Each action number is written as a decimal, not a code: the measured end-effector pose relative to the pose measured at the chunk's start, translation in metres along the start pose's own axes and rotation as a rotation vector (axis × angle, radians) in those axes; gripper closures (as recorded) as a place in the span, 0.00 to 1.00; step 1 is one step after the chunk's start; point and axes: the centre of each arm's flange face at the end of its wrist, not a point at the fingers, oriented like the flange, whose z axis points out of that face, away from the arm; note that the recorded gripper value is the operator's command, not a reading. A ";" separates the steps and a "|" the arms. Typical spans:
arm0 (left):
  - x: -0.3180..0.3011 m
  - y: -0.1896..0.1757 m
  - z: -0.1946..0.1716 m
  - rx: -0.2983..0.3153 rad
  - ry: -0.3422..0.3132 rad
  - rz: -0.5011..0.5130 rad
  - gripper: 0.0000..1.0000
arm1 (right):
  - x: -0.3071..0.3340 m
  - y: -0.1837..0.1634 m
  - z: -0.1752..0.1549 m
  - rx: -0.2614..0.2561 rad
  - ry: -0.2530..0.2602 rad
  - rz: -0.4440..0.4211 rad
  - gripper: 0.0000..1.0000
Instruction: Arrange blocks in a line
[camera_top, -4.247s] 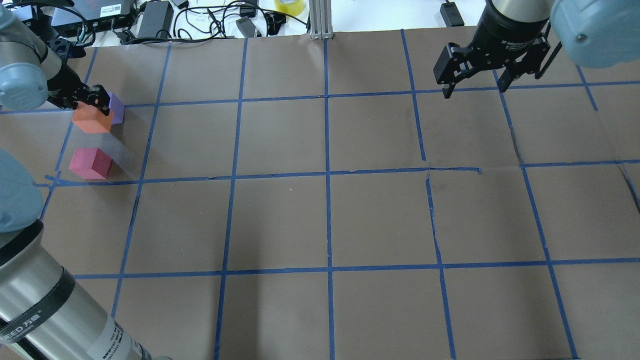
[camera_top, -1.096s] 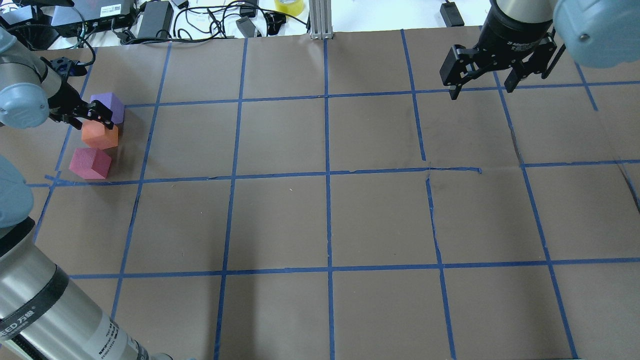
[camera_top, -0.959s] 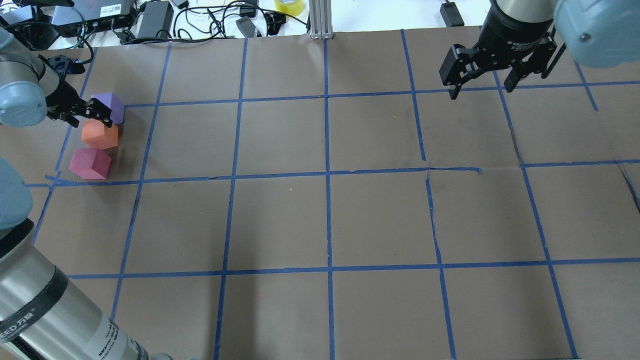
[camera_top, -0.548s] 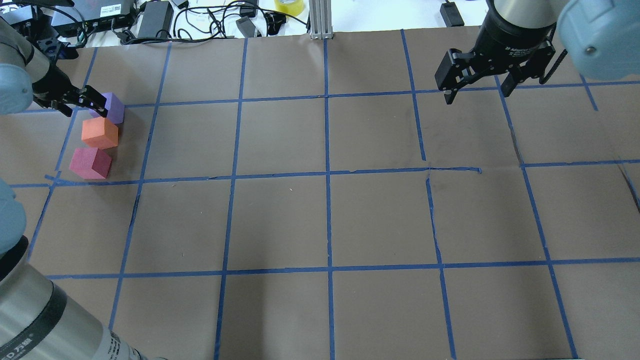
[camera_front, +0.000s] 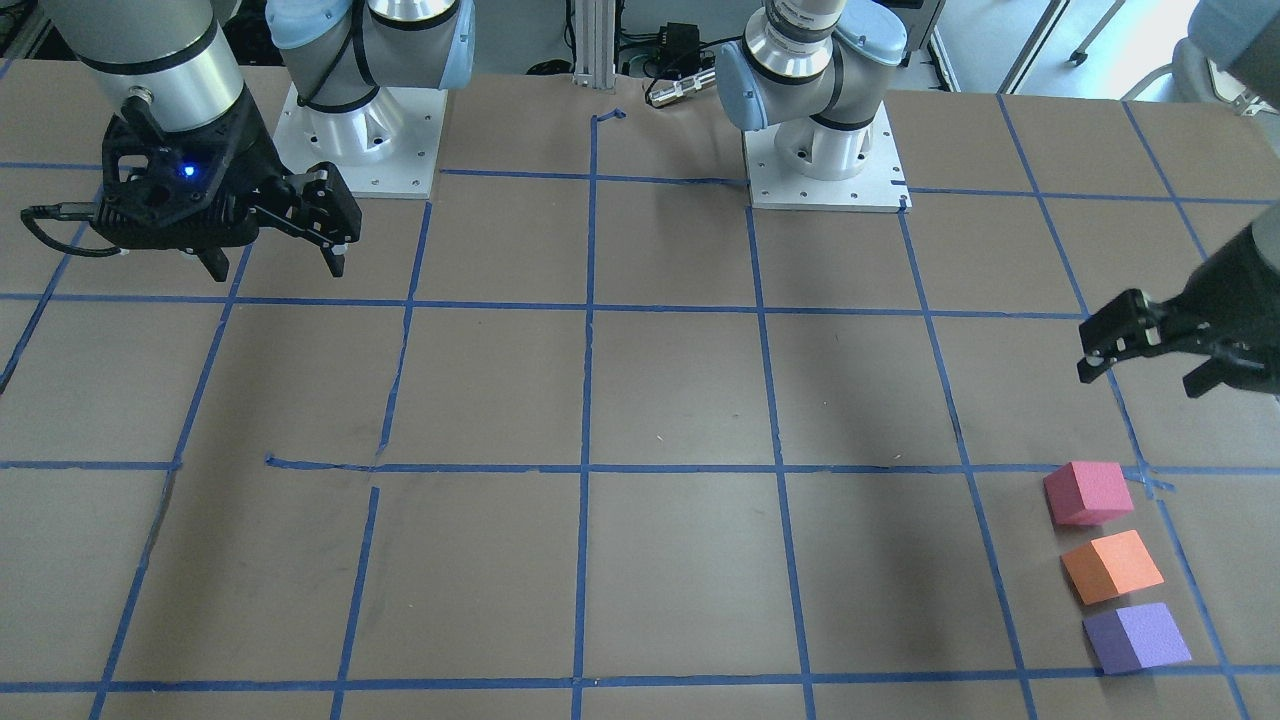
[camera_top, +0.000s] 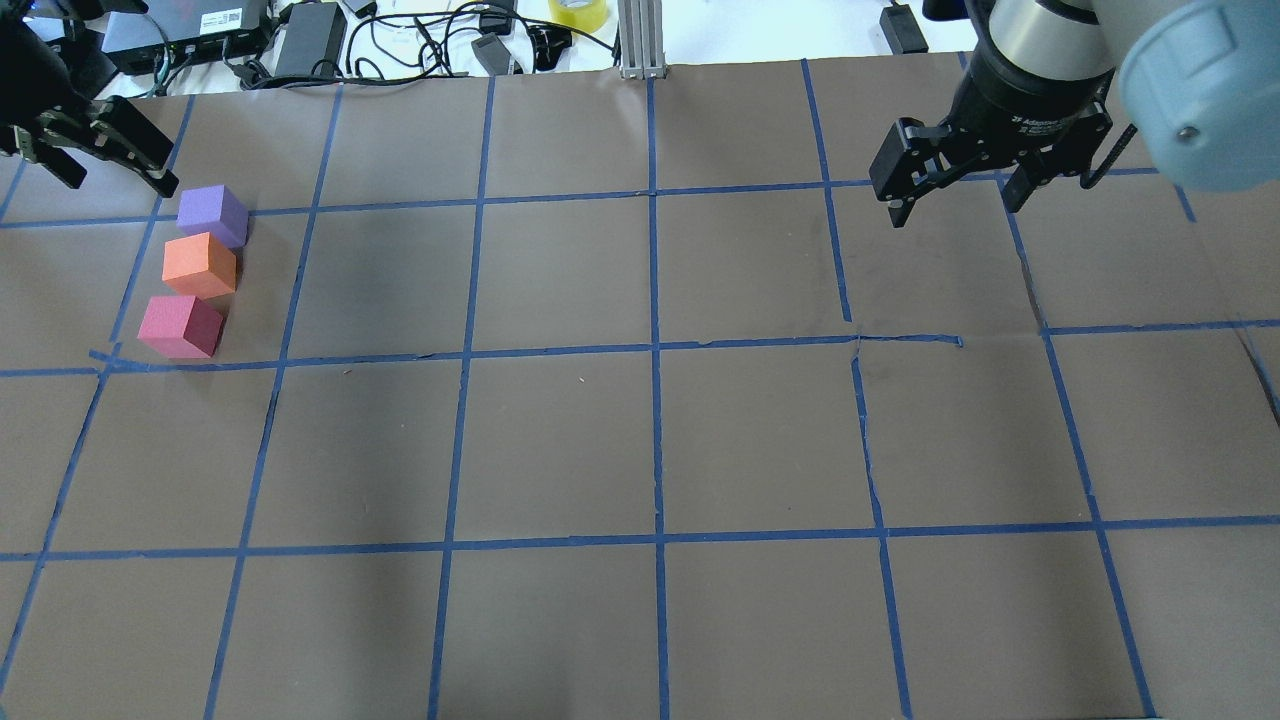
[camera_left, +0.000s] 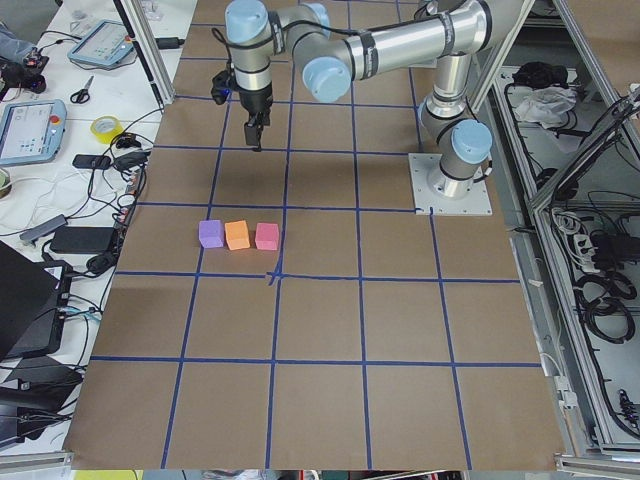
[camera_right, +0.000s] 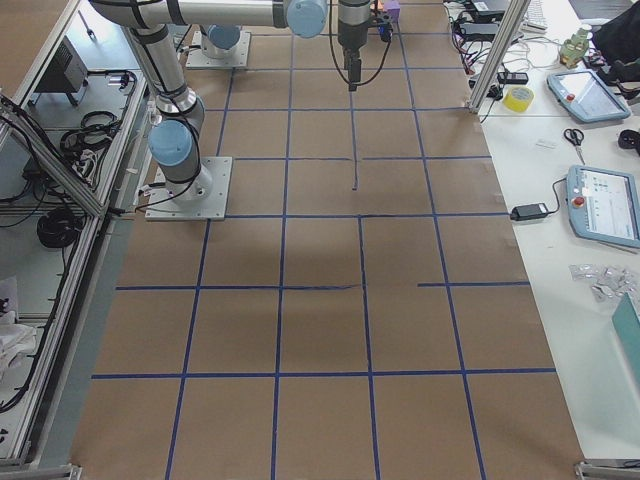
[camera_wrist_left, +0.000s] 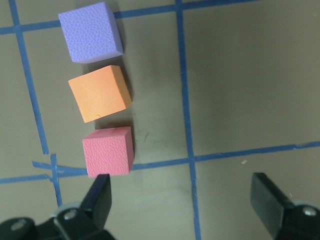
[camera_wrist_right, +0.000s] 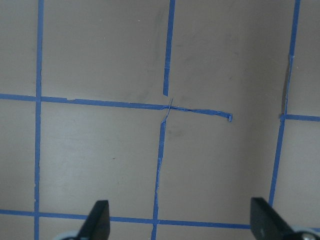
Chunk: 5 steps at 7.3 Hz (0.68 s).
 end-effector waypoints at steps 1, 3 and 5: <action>0.038 0.011 -0.025 0.005 -0.024 -0.026 0.00 | -0.003 0.002 0.001 -0.003 -0.001 -0.005 0.00; 0.114 0.027 -0.054 0.023 -0.033 -0.089 0.00 | -0.012 0.004 0.003 -0.005 0.005 -0.024 0.00; 0.169 0.046 -0.075 0.046 -0.026 -0.129 0.00 | -0.013 0.002 0.006 -0.013 0.010 -0.027 0.00</action>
